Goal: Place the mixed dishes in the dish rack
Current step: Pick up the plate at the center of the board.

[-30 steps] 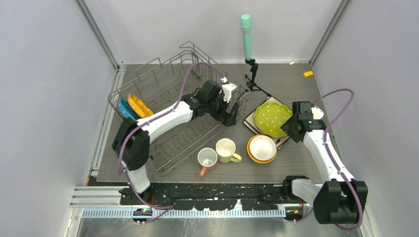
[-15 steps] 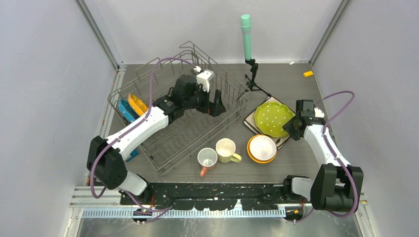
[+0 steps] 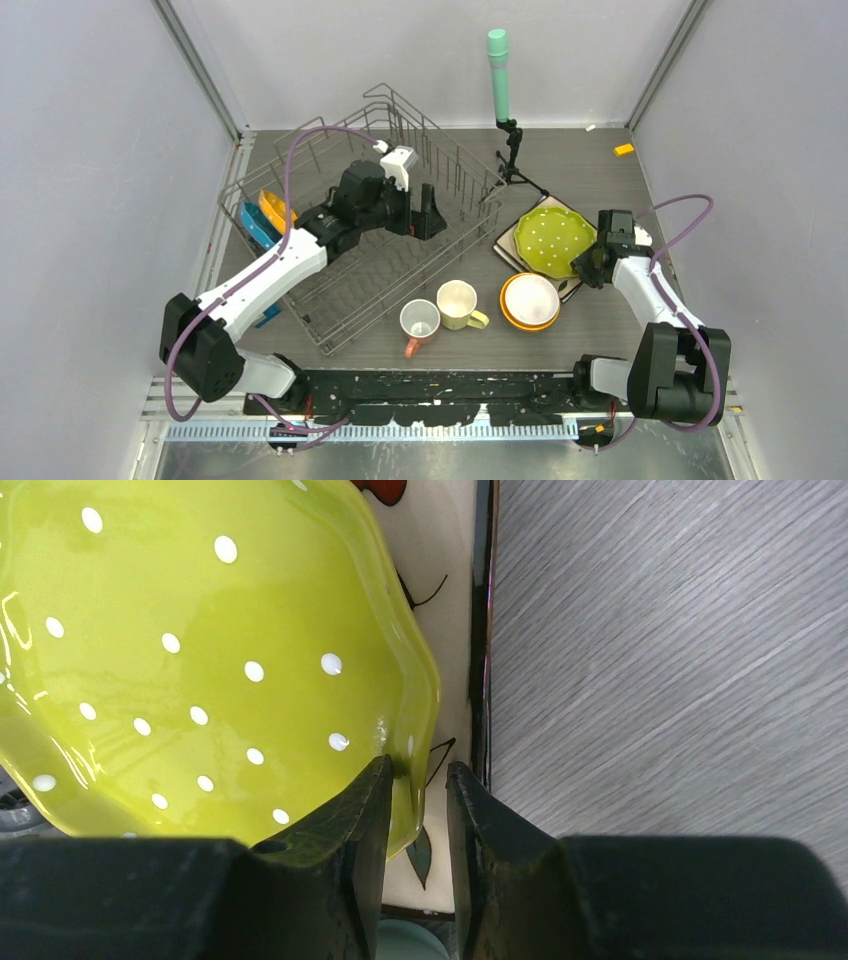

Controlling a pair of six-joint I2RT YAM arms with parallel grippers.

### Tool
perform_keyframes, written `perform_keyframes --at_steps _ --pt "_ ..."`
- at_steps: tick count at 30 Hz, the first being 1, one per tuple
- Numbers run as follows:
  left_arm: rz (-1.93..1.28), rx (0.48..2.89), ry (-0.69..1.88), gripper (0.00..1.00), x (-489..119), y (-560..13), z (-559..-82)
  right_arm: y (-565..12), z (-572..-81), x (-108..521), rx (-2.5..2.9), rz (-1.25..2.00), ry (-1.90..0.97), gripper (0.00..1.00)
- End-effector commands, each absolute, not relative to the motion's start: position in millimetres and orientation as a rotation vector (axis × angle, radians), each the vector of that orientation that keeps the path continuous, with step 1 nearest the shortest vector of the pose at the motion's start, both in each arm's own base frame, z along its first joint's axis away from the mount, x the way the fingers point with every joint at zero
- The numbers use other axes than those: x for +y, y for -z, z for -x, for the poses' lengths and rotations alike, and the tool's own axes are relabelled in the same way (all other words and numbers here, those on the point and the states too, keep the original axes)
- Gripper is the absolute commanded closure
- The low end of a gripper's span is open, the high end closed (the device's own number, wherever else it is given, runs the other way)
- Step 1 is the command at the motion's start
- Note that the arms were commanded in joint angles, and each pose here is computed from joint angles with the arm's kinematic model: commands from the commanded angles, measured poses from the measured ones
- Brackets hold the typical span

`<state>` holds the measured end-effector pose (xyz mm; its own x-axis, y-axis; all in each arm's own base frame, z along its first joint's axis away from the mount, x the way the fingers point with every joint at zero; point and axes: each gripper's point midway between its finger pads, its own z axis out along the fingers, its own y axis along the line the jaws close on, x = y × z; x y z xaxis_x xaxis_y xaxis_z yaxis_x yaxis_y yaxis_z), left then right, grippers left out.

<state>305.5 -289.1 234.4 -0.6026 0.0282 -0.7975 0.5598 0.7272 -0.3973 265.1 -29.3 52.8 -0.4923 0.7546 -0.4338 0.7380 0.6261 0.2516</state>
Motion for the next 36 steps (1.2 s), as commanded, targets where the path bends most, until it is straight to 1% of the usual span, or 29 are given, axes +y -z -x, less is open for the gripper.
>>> perform_keyframes --at_steps 1,4,12,14,15,17,20,27,36 --pt "-0.454 1.98 0.858 0.02 -290.8 -263.3 -304.1 -50.6 -268.6 -32.6 2.287 -1.186 -0.061 0.68" --pt "-0.457 1.964 0.864 0.02 -290.4 -266.0 -302.5 -47.5 -265.1 -35.2 2.277 -1.198 -0.048 0.7" --pt "-0.44 1.949 0.897 0.02 -290.2 -266.4 -297.1 -41.7 -256.0 -36.4 2.263 -1.213 -0.051 0.82" --pt "-0.435 1.931 0.901 0.02 -289.6 -267.7 -296.9 -42.1 -254.3 -36.6 2.258 -1.21 -0.052 0.89" --pt "-0.423 1.929 0.886 0.03 -287.4 -267.5 -298.5 -42.8 -253.2 -36.9 2.253 -1.209 -0.052 0.94" --pt "-0.409 1.927 0.851 0.02 -281.6 -267.1 -300.7 -45.2 -252.3 -38.0 2.236 -1.209 -0.052 0.98" --pt "-0.405 1.926 0.825 0.02 -277.2 -266.8 -300.6 -49.3 -251.0 -40.0 2.205 -1.215 -0.053 1.0" --pt "-0.376 1.926 0.819 0.02 -273.0 -263.6 -299.4 -52.5 -253.4 -38.4 2.162 -1.248 -0.094 1.0" --pt "-0.369 1.921 0.836 0.02 -274.4 -264.9 -299.1 -66.8 -271.4 -39.0 1.96 -1.236 -0.222 1.0"
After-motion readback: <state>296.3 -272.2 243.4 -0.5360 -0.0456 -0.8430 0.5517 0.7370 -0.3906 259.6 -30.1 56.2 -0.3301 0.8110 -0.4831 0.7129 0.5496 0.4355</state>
